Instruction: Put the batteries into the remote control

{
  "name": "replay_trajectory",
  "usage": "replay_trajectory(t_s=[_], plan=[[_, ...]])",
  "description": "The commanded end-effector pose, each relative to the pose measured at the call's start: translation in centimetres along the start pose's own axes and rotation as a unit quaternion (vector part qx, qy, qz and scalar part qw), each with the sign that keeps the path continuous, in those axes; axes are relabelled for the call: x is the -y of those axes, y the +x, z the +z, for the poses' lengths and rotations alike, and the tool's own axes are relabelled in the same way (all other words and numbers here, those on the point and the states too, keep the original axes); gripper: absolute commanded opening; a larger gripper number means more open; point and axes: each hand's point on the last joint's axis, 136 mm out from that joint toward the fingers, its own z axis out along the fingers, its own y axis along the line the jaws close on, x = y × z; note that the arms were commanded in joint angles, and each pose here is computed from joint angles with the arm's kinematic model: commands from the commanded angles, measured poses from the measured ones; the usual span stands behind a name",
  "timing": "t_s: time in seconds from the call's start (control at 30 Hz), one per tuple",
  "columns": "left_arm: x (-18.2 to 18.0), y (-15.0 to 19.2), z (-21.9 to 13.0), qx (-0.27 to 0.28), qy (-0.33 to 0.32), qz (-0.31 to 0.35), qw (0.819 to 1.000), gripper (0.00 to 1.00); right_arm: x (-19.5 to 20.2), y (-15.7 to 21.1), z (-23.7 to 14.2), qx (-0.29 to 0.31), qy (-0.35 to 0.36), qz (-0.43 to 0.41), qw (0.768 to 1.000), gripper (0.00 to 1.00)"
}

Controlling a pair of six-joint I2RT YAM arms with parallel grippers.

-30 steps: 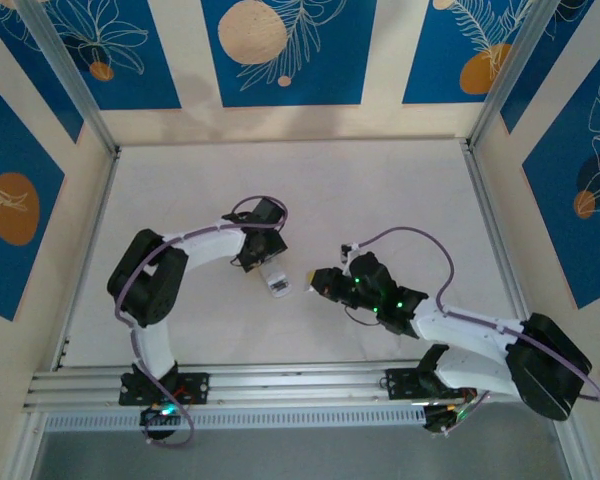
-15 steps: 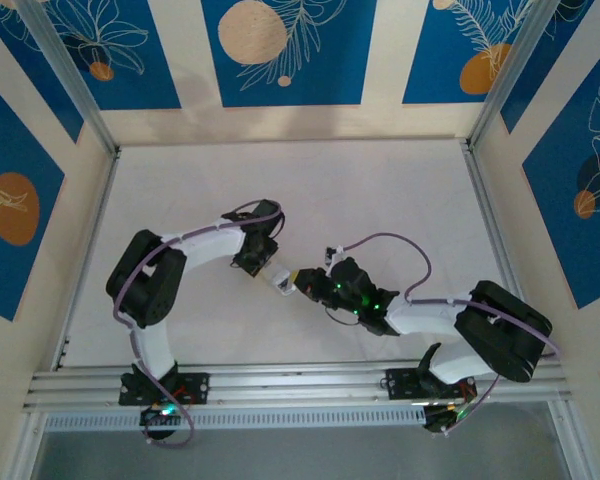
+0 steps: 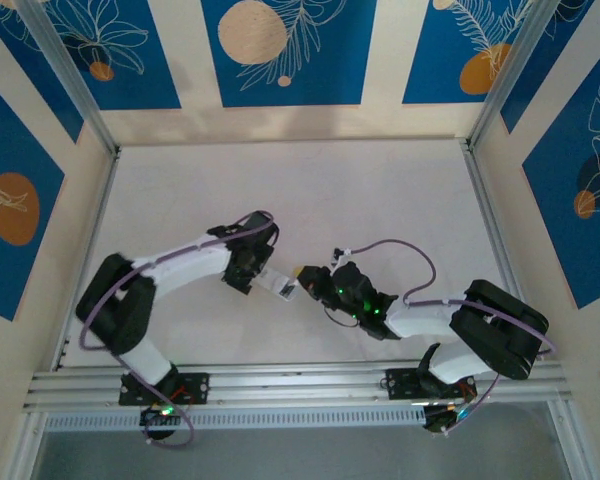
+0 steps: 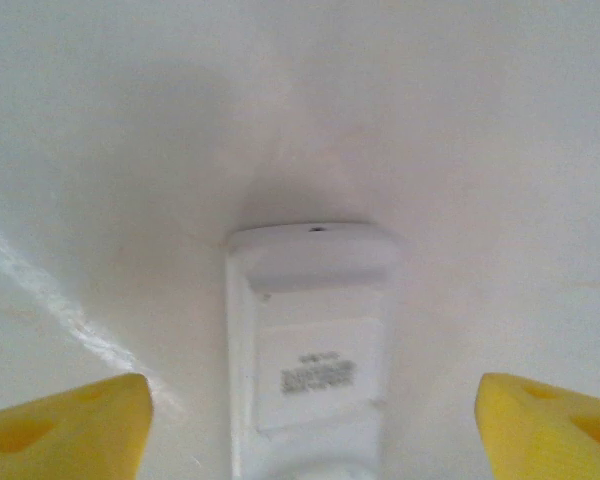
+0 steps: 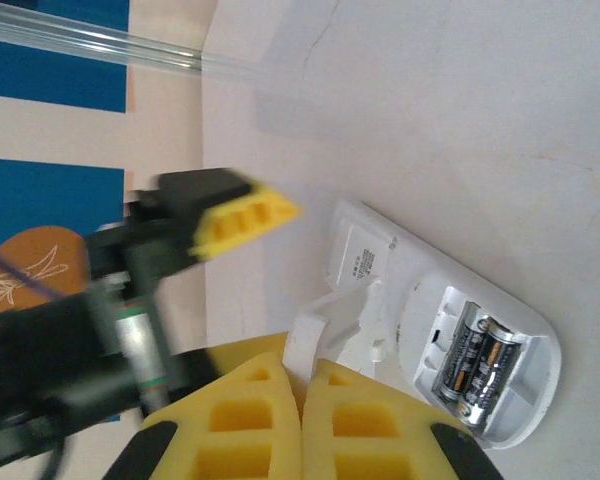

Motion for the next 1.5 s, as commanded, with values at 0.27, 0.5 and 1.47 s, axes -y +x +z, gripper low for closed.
replay_trajectory(t_s=[0.27,0.5,1.47], plan=[[6.2,-5.6,-15.2,0.091,0.308,0.444,0.836,0.93,0.3,1.5,1.6,0.009,-0.003,0.043,0.999,0.00],[3.6,-6.7,-16.6,0.088,0.243,0.577,0.775,0.94,-0.1,2.1,2.4,0.030,0.008,0.030,0.999,0.00],[2.8,-5.3,-15.1,0.051,0.297,0.541,0.785,0.97,2.2,1.6,3.9,0.043,0.019,0.068,0.997,0.00]])
